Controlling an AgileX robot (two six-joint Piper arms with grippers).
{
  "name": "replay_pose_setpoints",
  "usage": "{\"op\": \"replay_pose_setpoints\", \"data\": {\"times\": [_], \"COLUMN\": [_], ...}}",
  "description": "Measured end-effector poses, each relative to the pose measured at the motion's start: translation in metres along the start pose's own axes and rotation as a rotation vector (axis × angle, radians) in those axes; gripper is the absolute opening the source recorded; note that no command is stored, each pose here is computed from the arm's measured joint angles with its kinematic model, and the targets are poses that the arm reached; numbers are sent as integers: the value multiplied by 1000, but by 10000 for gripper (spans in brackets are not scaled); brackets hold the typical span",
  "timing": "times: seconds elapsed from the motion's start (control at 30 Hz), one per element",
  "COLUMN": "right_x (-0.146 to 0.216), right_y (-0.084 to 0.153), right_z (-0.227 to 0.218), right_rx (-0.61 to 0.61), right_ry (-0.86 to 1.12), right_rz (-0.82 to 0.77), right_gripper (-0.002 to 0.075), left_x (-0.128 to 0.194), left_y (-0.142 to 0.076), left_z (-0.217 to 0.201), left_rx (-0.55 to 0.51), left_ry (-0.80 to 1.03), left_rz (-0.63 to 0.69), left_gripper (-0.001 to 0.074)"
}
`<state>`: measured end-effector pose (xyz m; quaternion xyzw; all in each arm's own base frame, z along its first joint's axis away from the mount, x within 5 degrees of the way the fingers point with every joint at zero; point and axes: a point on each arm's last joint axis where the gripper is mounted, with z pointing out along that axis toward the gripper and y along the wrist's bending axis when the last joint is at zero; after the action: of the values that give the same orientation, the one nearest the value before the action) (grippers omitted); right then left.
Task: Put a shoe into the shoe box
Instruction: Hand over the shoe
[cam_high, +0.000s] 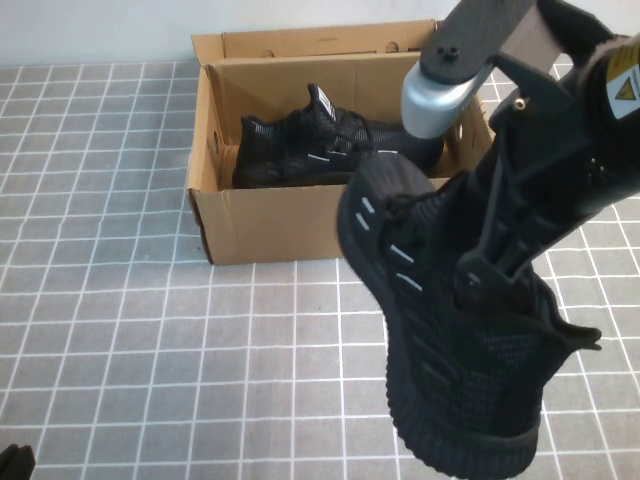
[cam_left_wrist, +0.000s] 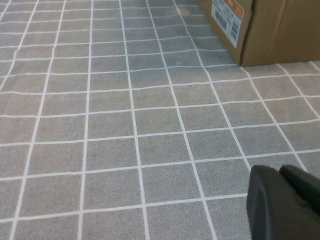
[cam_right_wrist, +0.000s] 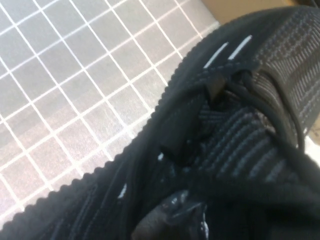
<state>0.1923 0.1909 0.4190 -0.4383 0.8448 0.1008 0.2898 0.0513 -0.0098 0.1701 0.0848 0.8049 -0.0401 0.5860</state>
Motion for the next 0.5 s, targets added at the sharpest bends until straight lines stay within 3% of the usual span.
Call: {"op": "replay_pose_setpoints", "data": {"times": [0.33,0.5], "right_x": [-2,-3], "right_y": [1,2], "right_z": [0,2], "right_rx": [-9,-20], "right_ry": [-23,-19], "right_rz": [-28,-24], "right_gripper": [0,0], "left_x": [-4,-22], "left_y": [1,1], "left_z": [0,-3], "left_rx": [-8,25], "left_ry": [-46,-246], "left_rz": [5,-249], "left_gripper": [-1,-1]}}
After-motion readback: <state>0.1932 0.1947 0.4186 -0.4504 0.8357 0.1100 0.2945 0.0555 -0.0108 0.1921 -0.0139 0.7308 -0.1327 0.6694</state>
